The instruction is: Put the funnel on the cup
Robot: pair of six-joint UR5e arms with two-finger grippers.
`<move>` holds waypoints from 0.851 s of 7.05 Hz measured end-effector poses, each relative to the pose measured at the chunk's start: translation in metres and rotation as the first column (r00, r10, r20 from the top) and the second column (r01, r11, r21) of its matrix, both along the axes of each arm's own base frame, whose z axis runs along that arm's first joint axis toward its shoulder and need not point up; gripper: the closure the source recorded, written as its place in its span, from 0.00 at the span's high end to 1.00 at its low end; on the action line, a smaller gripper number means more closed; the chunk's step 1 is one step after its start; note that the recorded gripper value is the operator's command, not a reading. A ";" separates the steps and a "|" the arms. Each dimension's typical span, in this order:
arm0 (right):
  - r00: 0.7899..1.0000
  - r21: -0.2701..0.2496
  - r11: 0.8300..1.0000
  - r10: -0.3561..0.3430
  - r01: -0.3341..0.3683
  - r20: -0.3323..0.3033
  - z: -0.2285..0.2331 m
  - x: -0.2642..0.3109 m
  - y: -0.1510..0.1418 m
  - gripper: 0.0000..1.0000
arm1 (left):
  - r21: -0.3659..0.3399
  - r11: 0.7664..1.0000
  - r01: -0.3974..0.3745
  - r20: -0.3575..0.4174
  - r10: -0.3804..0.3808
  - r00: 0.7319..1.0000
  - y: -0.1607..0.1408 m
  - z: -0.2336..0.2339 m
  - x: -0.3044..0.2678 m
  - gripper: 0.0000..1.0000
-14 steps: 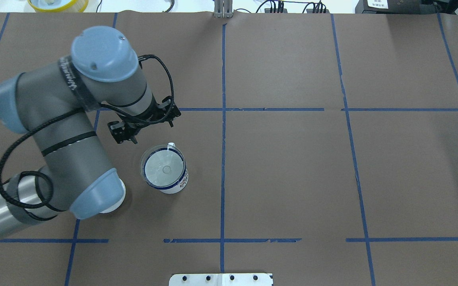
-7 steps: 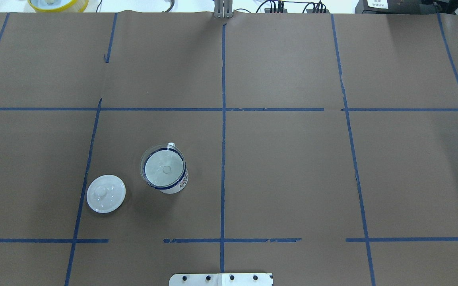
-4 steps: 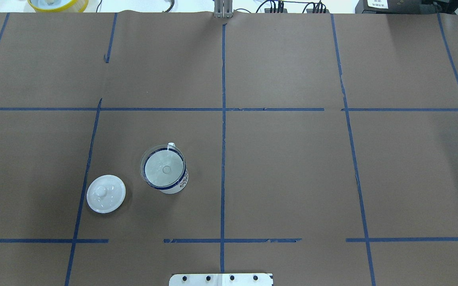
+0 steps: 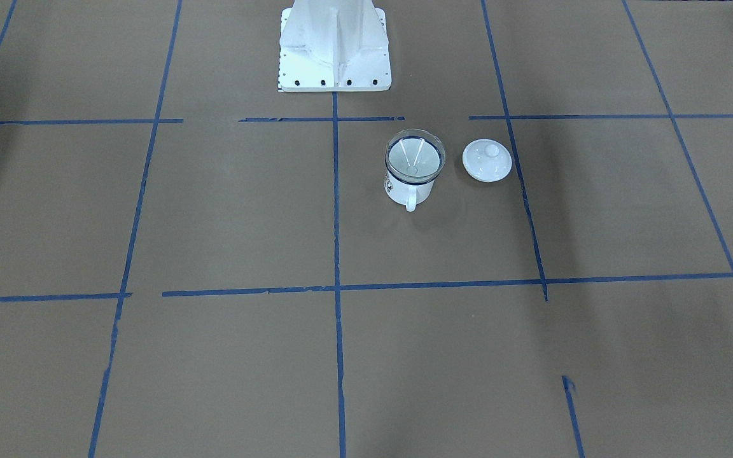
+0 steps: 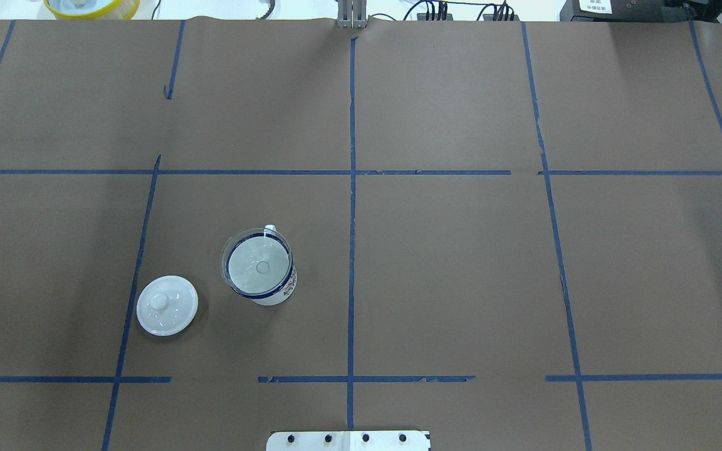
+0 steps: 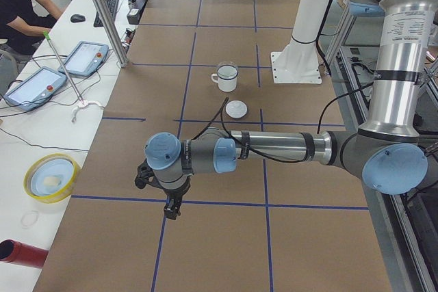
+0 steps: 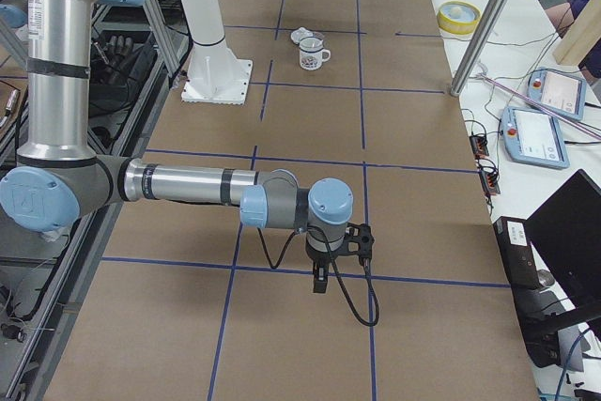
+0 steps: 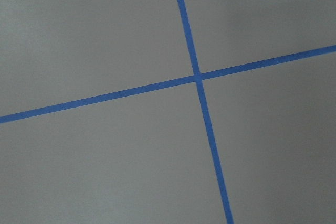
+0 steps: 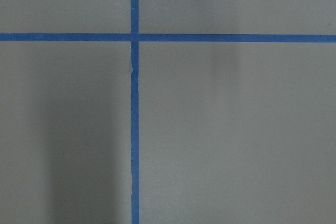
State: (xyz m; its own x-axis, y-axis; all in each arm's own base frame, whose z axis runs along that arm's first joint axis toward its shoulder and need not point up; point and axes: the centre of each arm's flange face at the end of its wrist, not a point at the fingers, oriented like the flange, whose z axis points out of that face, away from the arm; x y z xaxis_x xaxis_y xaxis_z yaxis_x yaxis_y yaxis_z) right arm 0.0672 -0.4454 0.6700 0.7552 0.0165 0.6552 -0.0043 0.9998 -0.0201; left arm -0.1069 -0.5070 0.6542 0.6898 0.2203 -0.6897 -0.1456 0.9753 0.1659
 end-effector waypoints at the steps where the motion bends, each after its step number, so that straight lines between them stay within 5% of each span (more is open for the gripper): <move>1: 1.000 0.000 1.000 0.000 0.000 0.000 0.000 0.000 0.000 1.00 | 0.011 1.000 0.009 0.002 -0.009 1.000 0.001 -0.007 -0.003 1.00; 6: 1.000 -0.001 1.000 0.000 0.000 0.000 0.000 0.000 0.000 1.00 | -0.095 0.986 0.135 0.005 -0.135 0.991 0.018 -0.011 -0.001 1.00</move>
State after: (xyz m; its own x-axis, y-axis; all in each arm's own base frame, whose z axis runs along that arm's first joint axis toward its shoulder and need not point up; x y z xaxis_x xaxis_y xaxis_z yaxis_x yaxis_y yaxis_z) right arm 0.0672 -0.4454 0.6704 0.7553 0.0169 0.6552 -0.0043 0.9998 -0.0208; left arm -0.1083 -0.4887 0.6432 0.7077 0.0587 -0.7041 -0.0112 0.9973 0.0720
